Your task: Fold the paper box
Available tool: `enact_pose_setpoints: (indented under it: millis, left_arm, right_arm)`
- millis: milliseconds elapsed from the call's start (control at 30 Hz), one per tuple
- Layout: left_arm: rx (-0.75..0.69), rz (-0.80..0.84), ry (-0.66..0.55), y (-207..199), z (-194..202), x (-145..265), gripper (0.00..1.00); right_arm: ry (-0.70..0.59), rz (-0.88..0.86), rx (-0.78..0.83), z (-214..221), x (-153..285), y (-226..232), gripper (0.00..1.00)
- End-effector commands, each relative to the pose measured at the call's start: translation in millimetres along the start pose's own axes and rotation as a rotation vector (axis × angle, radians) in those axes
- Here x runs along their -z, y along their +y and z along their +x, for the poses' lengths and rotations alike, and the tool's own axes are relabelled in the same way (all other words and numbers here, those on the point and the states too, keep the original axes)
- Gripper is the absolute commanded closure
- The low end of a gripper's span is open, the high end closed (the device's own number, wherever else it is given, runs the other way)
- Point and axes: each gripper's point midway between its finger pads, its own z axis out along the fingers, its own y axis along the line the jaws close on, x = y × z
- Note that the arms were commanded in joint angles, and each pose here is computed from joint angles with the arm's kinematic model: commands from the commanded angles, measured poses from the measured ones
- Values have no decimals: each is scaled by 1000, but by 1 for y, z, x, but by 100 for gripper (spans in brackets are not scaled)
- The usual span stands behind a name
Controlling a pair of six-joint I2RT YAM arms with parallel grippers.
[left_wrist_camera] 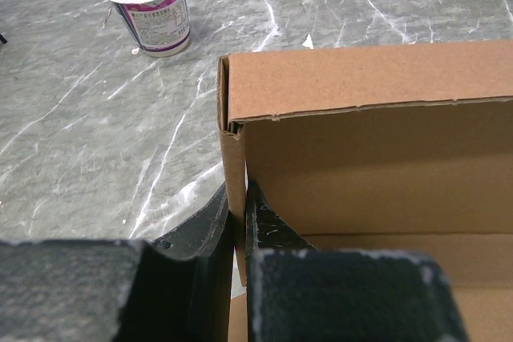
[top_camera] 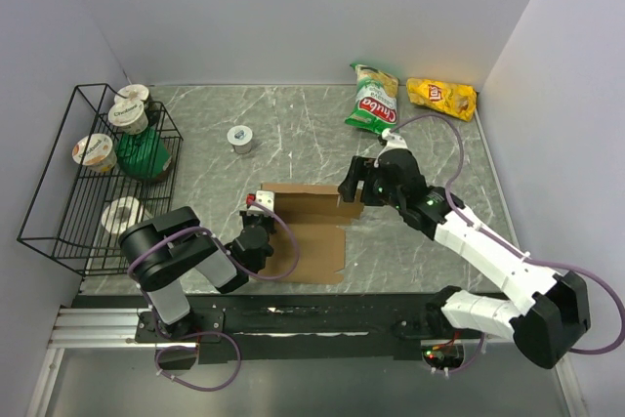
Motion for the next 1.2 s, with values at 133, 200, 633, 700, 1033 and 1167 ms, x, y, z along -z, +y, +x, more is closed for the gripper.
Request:
enact_pose_setpoints:
  millis: [133,200,633,700,1033,1167]
  left_arm:
    - [-19,1,-19,-4,-5,-1,89]
    - [-21,3,-19,-5,-5,-1,89]
    - [-29,1,-20,-6,-4,0,89]
    - [-30,-1,-19,-6,-3,-1,89]
    - [-33,4,-19,-8,-2,1,89]
    - [-32,2,-20,-8,-2,1,89]
  right_arm:
    - [0,-48,20,-13,-4,17,17]
    - [13,-62,18,-10,-10,20,17]
    - [61,-102,-8,1,-36,29,18]
    - [58,-114,-13,0,-38,32,19]
    - [31,-193,-88,-8,-47,49,21]
    - [35,-220,-154,-6,-50,52,22]
